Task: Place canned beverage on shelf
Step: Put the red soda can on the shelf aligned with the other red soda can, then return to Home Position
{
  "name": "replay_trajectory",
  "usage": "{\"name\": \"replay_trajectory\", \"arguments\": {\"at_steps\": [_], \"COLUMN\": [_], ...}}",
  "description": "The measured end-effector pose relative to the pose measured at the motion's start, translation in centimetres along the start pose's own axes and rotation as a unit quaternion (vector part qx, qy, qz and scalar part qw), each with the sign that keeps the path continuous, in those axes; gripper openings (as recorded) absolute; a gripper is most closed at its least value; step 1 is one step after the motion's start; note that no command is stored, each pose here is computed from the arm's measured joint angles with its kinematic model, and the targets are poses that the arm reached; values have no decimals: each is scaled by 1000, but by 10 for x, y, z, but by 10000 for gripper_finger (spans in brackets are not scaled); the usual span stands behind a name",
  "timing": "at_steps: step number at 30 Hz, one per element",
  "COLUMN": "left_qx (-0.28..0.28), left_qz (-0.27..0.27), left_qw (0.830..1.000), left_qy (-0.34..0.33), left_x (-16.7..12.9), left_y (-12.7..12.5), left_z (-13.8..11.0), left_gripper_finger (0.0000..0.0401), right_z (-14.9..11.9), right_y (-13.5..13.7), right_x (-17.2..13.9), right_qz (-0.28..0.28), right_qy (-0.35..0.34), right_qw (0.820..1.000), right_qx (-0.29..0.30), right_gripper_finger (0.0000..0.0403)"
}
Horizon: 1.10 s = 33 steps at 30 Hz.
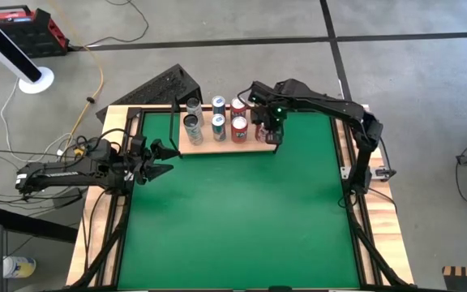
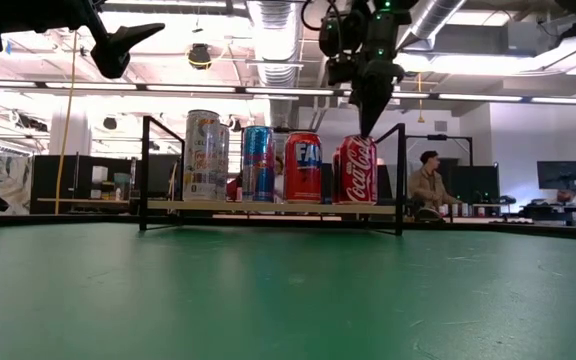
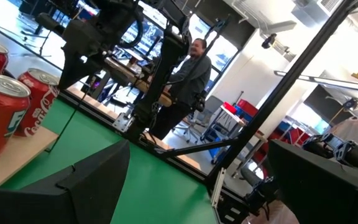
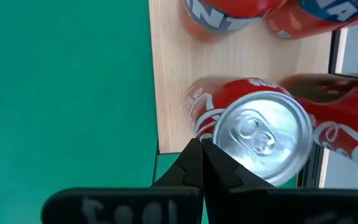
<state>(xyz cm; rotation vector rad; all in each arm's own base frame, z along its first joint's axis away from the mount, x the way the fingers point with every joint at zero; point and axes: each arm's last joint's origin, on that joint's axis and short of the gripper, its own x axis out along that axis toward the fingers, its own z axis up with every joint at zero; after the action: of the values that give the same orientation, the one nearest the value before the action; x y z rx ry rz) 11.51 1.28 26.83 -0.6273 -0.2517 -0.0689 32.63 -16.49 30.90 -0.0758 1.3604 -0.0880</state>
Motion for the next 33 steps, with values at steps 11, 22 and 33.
{"name": "replay_trajectory", "arguments": {"at_steps": [11,22,33], "left_qx": [2,158,199], "left_qz": [0,40,80], "left_qw": [1000,986,974], "left_qy": [-3,-42,67], "left_x": [0,-4,-18], "left_y": [0,-37,-42], "left_z": [0,58,59], "left_gripper_finger": [366,319,111], "right_z": [2,-13,-97], "right_y": [12,63,130], "right_x": [-12,-121,-100], "right_qz": [4,65,77], "right_qy": [21,-237,-546], "right_qw": [1000,968,824], "right_qx": [20,54,129], "right_gripper_finger": [19,19,20]}}
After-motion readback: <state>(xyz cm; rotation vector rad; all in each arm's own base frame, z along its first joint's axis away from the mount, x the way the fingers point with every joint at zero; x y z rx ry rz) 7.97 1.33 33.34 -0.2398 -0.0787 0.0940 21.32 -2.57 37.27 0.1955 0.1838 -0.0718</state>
